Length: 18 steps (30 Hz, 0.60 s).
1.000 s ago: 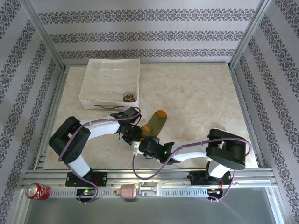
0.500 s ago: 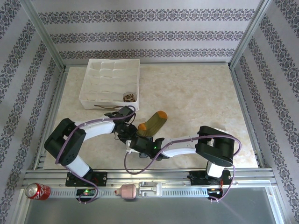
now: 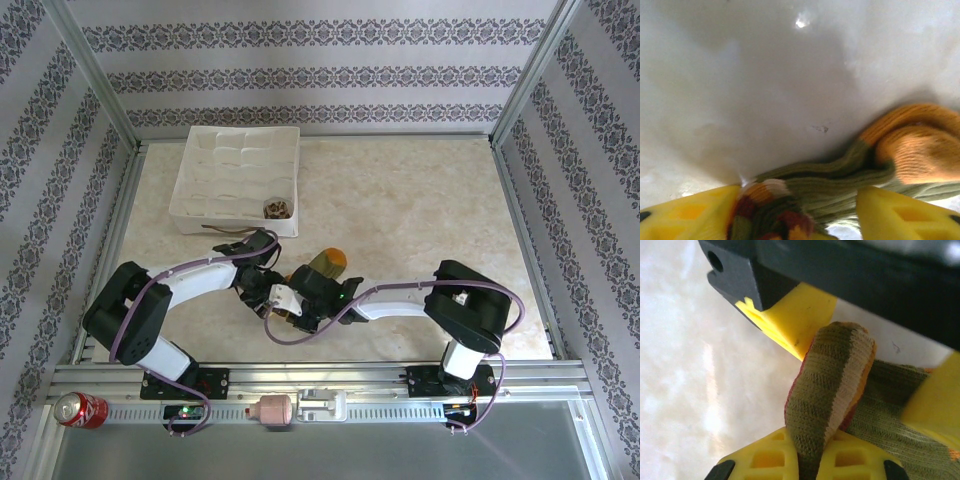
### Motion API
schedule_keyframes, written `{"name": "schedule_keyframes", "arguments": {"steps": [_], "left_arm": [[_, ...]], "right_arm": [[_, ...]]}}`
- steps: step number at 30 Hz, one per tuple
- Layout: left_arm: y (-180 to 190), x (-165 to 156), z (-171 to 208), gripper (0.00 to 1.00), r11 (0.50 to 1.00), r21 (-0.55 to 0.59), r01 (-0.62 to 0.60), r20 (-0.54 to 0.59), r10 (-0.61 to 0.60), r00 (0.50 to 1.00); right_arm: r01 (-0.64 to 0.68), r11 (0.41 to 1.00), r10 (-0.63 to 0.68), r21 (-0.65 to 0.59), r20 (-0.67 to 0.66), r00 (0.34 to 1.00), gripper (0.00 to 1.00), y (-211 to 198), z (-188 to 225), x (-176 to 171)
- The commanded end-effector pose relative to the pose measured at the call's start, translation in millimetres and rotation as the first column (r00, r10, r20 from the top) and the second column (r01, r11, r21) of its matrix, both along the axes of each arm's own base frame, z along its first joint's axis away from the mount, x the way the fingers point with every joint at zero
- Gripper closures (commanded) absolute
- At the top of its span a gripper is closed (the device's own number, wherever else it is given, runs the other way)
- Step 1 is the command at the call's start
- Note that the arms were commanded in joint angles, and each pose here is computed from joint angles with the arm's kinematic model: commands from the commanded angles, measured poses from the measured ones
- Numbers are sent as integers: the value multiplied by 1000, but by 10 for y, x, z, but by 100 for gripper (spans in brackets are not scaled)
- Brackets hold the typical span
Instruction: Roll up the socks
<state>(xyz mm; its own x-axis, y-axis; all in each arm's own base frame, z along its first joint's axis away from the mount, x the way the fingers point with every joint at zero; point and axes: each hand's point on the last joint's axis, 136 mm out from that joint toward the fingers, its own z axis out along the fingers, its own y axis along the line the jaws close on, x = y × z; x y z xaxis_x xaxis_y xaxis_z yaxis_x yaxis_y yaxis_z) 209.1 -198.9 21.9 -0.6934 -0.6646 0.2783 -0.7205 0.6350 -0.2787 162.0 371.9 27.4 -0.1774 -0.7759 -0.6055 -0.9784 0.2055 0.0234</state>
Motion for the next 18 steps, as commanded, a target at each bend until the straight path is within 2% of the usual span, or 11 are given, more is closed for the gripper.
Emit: {"name": "schedule_keyframes", "arguments": {"steps": [1,3,7,12,18], "left_arm": [[243,-214,-7,33,996,92,4,-74,3,997],[254,-116,96,29,996,83,-26,-11,27,1000],[287,-32,260,27,996,56,-63,79,58,995],[372,-249,278,28,997,65,-37,36,35,999],[435,-376,290,29,998,26,-54,72,52,996]], "right_arm": [[74,980,-119,-185,-244,962,100,-467,-519,-246],[84,980,-132,-182,-273,953,100,-480,-531,-257],[120,975,-181,-186,-356,917,100,-539,-587,-276],[138,962,-232,-237,-431,872,100,-651,-719,-354],[172,942,-296,-289,-469,832,100,-749,-796,-398]]}}
